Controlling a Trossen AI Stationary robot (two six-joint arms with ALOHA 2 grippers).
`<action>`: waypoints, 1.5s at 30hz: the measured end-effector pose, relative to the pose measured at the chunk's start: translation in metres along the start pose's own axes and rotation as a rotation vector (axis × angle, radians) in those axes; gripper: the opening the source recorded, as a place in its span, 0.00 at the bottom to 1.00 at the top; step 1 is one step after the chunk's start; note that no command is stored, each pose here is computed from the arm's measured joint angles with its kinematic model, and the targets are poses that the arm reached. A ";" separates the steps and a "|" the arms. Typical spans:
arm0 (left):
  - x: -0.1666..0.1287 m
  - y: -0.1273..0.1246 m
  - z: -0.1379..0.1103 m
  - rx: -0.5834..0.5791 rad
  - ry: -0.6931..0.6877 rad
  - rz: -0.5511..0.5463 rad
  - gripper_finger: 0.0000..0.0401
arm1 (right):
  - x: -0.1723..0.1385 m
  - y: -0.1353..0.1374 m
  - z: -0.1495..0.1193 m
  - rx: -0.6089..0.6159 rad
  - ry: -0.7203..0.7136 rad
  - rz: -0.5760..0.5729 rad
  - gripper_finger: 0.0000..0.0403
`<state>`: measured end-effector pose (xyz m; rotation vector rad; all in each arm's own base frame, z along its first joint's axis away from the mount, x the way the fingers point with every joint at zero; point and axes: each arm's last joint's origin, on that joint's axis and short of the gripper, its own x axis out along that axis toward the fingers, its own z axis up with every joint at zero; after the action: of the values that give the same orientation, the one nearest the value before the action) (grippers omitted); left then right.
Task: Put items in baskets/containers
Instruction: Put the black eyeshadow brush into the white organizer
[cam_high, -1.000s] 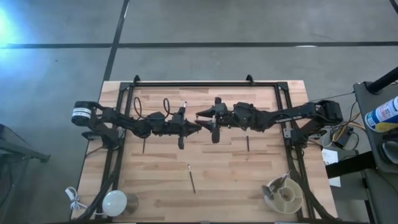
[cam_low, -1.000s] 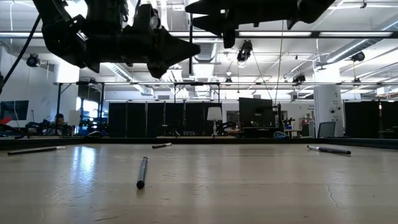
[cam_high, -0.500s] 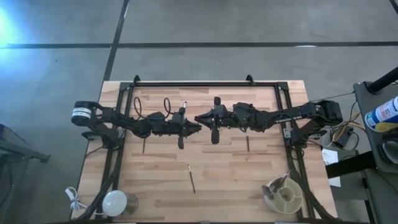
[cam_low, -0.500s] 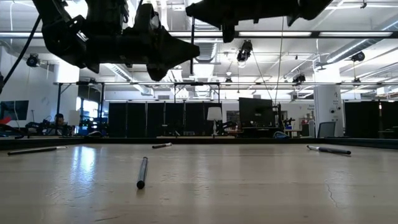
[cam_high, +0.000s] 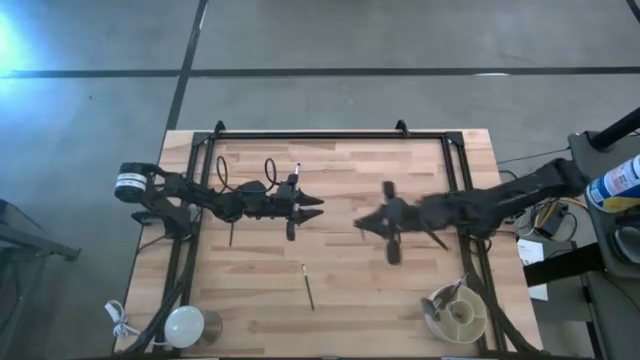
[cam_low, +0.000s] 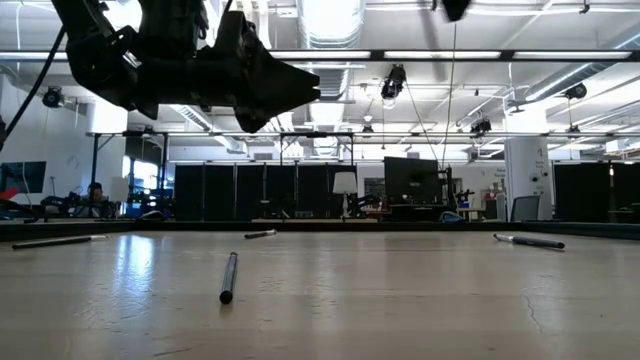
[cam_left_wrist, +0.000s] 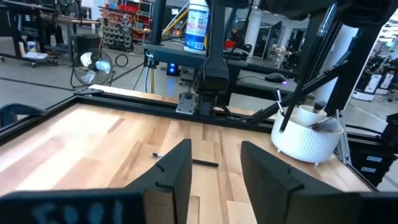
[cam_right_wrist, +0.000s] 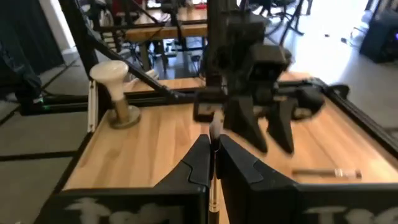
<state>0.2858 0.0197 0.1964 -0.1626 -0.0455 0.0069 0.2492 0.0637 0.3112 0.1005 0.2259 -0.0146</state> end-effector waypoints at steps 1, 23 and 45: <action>0.000 0.000 0.000 0.000 0.000 0.001 0.33 | -0.011 0.006 -0.003 0.015 0.005 -0.008 0.03; 0.002 0.001 -0.002 -0.019 0.038 0.013 0.33 | -0.186 0.093 -0.047 0.285 0.156 0.306 0.03; 0.002 0.002 -0.003 -0.046 0.047 0.018 0.33 | -0.190 0.122 -0.105 0.238 0.370 0.159 0.03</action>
<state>0.2876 0.0209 0.1935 -0.2095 0.0023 0.0198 0.0434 0.1967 0.2639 0.3590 0.5854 0.1366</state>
